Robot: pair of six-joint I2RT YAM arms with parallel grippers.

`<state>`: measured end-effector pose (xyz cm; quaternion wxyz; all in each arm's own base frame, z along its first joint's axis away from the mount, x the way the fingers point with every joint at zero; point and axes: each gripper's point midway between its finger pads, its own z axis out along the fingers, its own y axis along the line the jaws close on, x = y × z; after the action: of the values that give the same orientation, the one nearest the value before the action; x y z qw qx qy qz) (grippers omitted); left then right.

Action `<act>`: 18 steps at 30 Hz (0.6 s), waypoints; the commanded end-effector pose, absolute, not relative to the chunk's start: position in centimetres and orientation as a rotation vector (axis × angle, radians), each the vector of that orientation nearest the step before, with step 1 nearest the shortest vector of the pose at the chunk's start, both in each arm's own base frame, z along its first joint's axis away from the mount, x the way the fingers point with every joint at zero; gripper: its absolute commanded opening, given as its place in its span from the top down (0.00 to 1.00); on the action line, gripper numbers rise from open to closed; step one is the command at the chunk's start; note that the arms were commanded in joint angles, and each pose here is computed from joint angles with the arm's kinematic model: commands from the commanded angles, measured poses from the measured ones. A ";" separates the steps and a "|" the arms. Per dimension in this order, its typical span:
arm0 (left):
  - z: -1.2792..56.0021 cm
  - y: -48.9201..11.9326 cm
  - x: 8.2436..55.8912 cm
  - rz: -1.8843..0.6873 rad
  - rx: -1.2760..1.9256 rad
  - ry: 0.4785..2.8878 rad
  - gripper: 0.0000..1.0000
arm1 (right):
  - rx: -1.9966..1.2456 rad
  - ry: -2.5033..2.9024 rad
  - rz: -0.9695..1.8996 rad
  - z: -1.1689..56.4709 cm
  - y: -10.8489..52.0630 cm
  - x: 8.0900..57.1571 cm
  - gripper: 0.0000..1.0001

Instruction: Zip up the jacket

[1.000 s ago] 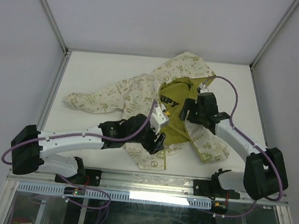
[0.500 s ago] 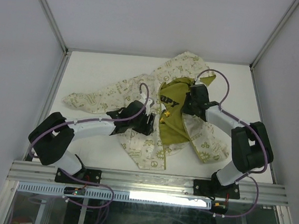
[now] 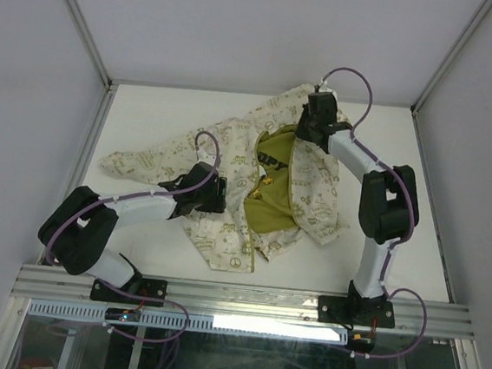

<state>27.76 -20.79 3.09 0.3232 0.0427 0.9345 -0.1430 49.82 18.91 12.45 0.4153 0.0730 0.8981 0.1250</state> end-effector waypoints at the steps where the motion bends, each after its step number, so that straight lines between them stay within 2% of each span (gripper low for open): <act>1: 5.8 -19.5 29.0 -0.331 0.016 2.362 0.41 | 0.120 2.294 0.337 14.1 18.5 48.9 0.75; 3: 7.5 -21.0 28.6 -0.439 0.046 2.331 0.39 | 0.082 2.296 0.363 14.6 18.3 46.7 0.61; 6: 10.7 -23.8 27.7 -0.584 0.103 2.274 0.36 | 0.041 2.300 0.395 15.3 17.5 43.1 0.49; 13: 17.5 -31.4 24.6 -0.938 0.235 2.115 0.32 | 0.039 2.287 0.429 15.4 15.3 35.5 0.32; 18: 18.4 -35.9 23.3 -1.177 0.248 2.056 0.30 | 0.094 2.251 0.414 14.7 13.4 32.0 0.24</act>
<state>23.53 -31.52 14.64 0.3726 0.1028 0.8524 -0.3521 33.48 14.19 14.45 0.3889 0.0255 0.9069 0.1599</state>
